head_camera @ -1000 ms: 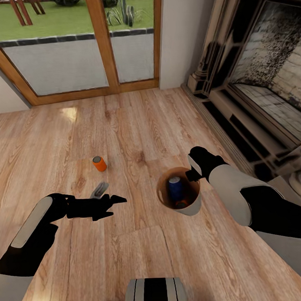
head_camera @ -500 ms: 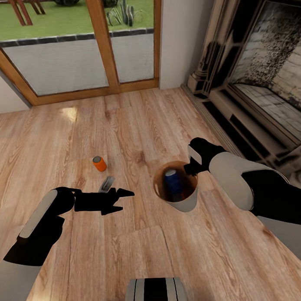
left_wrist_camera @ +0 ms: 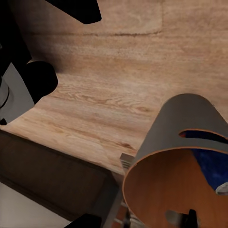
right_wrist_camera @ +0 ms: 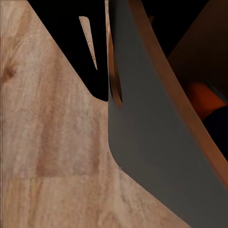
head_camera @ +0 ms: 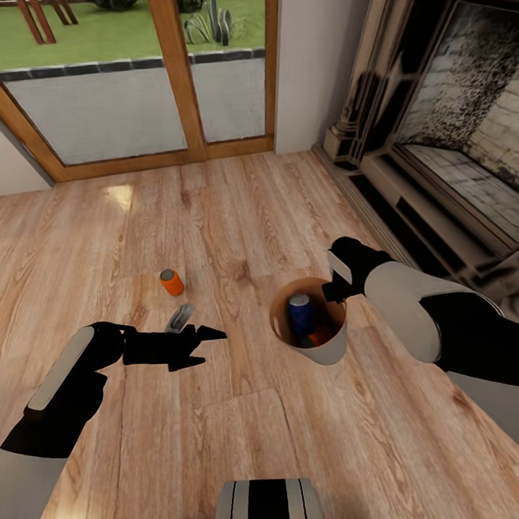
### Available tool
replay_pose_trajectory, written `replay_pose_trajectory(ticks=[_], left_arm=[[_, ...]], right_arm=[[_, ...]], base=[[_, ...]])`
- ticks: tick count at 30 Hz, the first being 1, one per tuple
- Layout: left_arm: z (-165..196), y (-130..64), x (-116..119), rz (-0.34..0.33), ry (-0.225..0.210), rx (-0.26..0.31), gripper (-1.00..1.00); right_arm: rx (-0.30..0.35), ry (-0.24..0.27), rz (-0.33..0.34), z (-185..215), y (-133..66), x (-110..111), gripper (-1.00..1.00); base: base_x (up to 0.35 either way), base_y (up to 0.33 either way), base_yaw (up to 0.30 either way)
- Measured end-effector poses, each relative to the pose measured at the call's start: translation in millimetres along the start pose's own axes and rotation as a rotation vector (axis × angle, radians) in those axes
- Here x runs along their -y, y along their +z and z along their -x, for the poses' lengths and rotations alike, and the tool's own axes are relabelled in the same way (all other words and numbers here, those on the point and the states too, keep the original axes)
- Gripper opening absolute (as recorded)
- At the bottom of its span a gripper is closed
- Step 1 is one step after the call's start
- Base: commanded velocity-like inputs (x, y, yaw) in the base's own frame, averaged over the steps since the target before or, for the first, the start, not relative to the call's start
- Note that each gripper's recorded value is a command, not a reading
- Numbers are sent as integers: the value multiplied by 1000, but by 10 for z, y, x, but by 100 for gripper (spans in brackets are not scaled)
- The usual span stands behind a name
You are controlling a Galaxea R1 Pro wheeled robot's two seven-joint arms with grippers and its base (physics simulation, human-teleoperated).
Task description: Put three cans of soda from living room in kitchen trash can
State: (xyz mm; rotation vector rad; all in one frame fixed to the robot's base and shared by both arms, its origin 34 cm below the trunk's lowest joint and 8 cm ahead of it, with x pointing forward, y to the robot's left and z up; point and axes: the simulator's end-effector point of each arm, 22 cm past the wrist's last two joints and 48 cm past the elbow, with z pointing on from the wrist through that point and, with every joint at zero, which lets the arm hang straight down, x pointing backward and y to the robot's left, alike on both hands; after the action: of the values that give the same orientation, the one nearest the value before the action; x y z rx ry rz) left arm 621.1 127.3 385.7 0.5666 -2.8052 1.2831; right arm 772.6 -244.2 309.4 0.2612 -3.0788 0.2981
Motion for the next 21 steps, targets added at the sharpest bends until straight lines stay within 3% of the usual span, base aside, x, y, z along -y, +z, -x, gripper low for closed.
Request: replay_pose_trajectory(ticks=[7,14,21], left_arm=[[4,-4,-44,20,0,1,100],[21,-122,10,40,19,21,100],[47,-257,-52,114,39,45,100]], right_arm=[[-2,15,13,-7,8,8,-100],[26,14,-4,35,-196,88,-100],[53,25,1,65,-396,112,-100]], base=[[0,0,0],[0,0,0],[0,0,0]])
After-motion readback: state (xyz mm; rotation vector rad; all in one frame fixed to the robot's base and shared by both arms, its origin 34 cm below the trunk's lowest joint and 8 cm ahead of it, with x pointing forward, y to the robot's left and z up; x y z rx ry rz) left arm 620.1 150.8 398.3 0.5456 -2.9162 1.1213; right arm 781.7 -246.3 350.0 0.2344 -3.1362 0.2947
